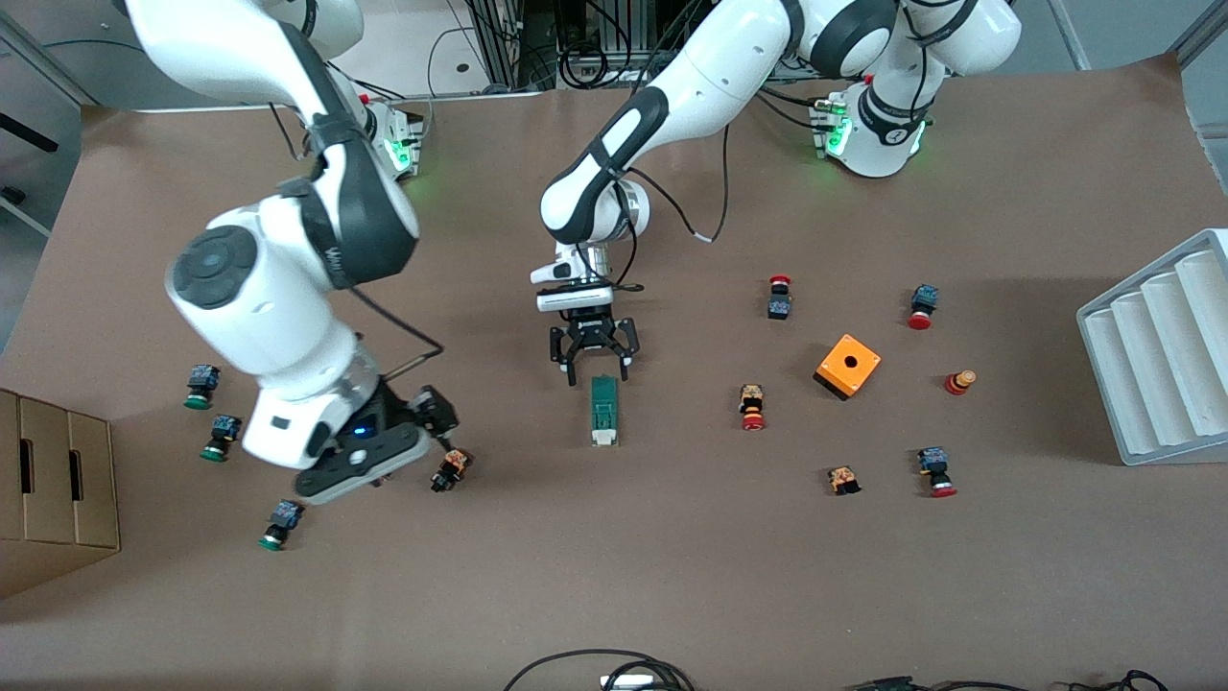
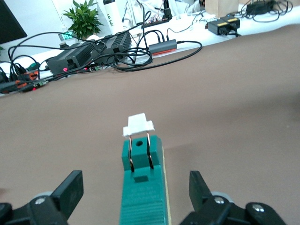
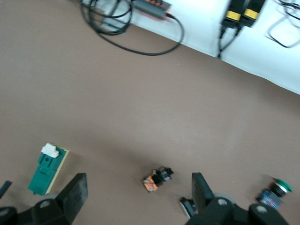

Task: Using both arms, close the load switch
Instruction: 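Open the right gripper and raise it while the left gripper releases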

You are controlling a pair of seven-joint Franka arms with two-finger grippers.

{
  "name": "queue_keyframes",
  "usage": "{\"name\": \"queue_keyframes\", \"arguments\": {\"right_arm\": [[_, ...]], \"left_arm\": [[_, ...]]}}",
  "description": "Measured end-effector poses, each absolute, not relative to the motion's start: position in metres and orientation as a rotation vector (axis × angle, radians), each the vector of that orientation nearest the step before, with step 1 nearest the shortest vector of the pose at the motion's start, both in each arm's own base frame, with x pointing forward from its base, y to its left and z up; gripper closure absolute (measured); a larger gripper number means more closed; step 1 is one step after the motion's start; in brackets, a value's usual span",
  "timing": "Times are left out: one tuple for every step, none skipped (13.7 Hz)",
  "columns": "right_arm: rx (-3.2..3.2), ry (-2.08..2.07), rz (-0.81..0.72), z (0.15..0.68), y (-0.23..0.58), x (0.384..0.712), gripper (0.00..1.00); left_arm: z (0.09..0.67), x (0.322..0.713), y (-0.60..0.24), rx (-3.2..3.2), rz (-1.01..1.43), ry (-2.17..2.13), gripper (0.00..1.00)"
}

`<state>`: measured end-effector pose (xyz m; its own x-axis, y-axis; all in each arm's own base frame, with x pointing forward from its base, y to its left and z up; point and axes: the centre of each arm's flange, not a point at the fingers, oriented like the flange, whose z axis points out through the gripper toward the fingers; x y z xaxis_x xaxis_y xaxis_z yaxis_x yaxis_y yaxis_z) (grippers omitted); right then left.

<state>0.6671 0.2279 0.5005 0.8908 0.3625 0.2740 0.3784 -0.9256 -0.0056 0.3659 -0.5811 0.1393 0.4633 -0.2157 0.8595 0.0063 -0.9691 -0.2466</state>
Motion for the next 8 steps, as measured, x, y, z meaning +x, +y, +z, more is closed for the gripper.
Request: {"name": "queue_keyframes", "arguments": {"right_arm": [[-3.004,-0.558,-0.414,0.503,0.215,0.670,0.00],[-3.013,-0.531,-0.402,0.503,0.202,0.672,0.00],[-3.024,-0.501,-0.384,0.501,0.188,0.675,0.00],[-3.034,-0.471,-0.362,0.497,0.175,0.677,0.00],[-3.046,-0.437,-0.336,0.492,0.159,0.679,0.00],[-3.058,-0.397,-0.306,0.487,0.141,0.681,0.00],[-3.069,-0.353,-0.275,0.486,0.120,0.683,0.00],[-3.078,-0.309,-0.244,0.486,0.100,0.683,0.00]], "left_arm": [[0.148,0.367,-0.583,-2.489,-1.473,0.210,0.00],[0.158,0.368,-0.584,-2.481,-1.424,0.243,0.00],[0.169,0.369,-0.586,-2.477,-1.368,0.276,0.00],[0.181,0.369,-0.587,-2.482,-1.309,0.298,0.00],[0.195,0.370,-0.589,-2.492,-1.240,0.320,0.00],[0.211,0.371,-0.590,-2.505,-1.173,0.347,0.00],[0.226,0.373,-0.591,-2.517,-1.112,0.375,0.00],[0.240,0.376,-0.590,-2.529,-1.054,0.400,0.00]]}}
